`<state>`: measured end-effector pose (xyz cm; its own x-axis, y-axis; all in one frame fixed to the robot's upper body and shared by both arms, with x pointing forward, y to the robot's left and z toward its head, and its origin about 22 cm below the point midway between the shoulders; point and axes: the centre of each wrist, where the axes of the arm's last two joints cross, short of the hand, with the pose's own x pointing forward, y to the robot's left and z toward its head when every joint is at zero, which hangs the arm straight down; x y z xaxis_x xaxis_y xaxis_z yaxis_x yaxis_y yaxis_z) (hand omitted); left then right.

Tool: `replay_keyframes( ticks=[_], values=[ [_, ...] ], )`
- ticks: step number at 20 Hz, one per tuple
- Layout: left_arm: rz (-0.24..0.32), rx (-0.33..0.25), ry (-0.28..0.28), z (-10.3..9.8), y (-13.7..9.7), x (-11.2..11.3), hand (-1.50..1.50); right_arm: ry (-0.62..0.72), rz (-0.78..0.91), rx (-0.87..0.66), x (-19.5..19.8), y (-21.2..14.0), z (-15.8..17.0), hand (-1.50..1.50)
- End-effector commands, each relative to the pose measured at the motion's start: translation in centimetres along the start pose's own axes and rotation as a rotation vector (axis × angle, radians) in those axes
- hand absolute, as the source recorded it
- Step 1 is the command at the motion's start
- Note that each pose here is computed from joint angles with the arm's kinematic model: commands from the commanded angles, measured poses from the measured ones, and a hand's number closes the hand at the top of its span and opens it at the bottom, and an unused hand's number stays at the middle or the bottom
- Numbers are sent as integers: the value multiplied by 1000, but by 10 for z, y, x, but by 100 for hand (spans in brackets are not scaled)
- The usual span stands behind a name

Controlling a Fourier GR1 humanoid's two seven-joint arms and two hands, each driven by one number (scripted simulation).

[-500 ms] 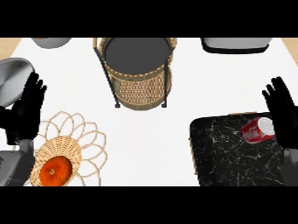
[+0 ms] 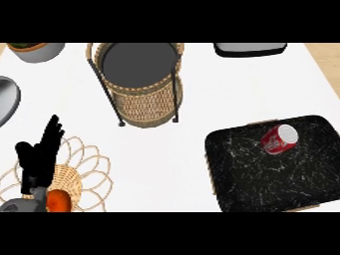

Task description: Pick the can from the tray and place it in the tiered basket

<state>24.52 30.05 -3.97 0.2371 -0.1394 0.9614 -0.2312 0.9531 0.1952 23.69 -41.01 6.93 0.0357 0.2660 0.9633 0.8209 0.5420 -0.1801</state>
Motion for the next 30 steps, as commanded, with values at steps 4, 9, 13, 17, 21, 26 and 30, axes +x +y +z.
replay_keyframes(
  ticks=[4, 9, 13, 17, 21, 26, 30],
  values=[
    [-14, -64, 41, 38, -30, -19, 0, -40, -122, -442, 7, -18, 57, -150],
    [-11, -79, 37, 33, -33, -11, 0, 55, 30, -253, 16, -43, 109, -150],
    [-30, -97, 16, 30, -34, -5, 0, 244, 211, -20, 9, -50, 114, -150],
    [-41, -91, 4, 31, -34, -5, 0, 297, 432, 79, 22, -68, 121, -150],
    [-45, -136, -7, 34, -44, 0, 0, 371, 627, 113, 36, -73, 123, -150],
    [-50, -155, -17, 32, -50, 4, 0, 399, 723, 34, 79, -60, 112, -150],
    [-42, -148, 2, 37, -59, -7, 0, 453, 808, 18, 80, -36, 109, -150]
  ],
)
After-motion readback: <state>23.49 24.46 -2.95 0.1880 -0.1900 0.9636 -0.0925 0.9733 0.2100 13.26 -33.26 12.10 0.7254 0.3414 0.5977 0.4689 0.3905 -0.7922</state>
